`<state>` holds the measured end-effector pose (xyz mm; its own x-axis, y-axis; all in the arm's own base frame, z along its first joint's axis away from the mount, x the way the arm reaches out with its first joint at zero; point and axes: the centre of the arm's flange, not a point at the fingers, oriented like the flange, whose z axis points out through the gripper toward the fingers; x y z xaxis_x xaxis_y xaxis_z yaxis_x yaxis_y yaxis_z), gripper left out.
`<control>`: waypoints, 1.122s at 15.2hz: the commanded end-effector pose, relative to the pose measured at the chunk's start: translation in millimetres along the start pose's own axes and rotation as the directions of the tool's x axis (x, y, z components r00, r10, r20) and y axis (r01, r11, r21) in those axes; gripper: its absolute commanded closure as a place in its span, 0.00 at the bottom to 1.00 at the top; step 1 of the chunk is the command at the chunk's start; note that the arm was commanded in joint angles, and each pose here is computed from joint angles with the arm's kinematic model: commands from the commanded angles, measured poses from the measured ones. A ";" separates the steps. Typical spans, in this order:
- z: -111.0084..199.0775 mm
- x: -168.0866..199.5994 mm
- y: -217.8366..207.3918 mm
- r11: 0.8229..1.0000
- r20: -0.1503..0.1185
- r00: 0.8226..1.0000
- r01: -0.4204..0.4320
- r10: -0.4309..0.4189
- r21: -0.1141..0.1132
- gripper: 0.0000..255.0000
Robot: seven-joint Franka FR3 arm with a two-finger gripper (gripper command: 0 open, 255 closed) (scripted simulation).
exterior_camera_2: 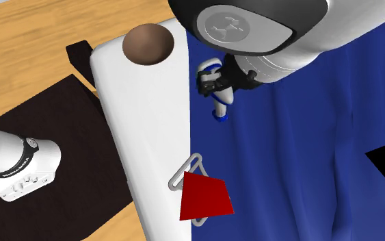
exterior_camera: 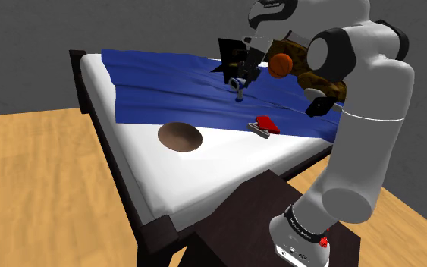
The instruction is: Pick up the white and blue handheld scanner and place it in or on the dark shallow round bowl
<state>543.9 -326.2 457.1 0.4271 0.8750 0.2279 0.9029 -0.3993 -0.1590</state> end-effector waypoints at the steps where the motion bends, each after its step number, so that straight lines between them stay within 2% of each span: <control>1: 2.2 21.0 -8.8 1.000 0.000 1.000 0.000 0.000 0.000 1.00; 17: 39.5 209.3 -97.0 1.000 0.000 1.000 0.000 0.000 0.000 1.00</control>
<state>543.5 -109.0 480.6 0.4264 0.8754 0.2277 0.9032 -0.3985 -0.1593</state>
